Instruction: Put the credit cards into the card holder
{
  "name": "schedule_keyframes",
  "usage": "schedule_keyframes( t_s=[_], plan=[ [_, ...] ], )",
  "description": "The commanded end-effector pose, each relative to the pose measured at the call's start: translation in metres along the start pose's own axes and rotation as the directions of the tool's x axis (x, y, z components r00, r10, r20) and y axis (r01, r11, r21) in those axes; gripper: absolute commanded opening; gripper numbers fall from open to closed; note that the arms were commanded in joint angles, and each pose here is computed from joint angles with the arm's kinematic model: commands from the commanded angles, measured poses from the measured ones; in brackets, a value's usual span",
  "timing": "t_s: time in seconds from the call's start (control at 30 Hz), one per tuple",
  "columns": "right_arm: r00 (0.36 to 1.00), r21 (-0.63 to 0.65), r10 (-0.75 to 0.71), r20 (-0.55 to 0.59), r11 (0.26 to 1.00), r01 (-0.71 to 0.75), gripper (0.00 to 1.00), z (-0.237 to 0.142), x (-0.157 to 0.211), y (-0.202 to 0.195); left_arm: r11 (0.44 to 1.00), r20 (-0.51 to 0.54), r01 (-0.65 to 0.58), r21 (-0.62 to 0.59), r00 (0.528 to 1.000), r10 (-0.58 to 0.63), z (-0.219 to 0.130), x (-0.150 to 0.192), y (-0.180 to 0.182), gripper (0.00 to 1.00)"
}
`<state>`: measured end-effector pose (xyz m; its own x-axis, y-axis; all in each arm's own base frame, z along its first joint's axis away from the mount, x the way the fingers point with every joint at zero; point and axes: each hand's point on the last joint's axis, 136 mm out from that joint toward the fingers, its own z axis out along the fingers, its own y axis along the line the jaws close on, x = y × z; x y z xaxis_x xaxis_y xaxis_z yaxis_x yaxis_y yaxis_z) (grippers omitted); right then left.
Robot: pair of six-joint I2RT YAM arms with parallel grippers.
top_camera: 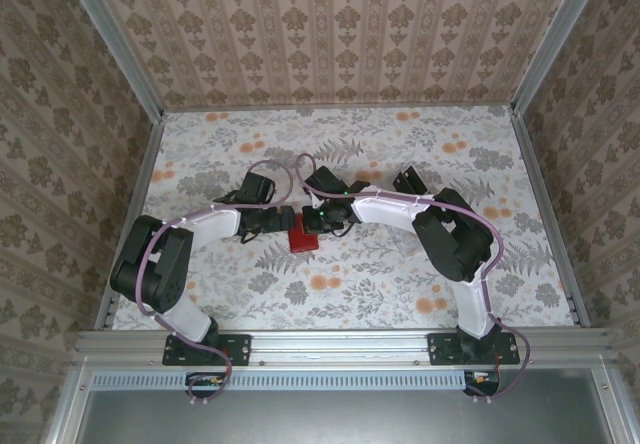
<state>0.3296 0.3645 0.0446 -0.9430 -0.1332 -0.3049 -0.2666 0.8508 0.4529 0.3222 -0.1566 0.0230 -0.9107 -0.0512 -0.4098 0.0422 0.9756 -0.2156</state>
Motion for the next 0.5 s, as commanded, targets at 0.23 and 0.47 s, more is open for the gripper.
schedule_keyframes(
  t_s=[0.23,0.47],
  plan=[
    [0.999,0.020,-0.002,-0.050,1.000,0.003,0.00,0.018,0.012,-0.003,1.000,-0.095,-0.009,0.005,0.995,0.009,0.022,0.030,0.005,1.00],
    [0.996,0.063,0.015,-0.083,0.998,-0.009,0.00,0.027,0.028,-0.018,1.000,-0.095,-0.007,0.005,0.995,0.007,0.022,0.030,0.005,1.00]
  ],
)
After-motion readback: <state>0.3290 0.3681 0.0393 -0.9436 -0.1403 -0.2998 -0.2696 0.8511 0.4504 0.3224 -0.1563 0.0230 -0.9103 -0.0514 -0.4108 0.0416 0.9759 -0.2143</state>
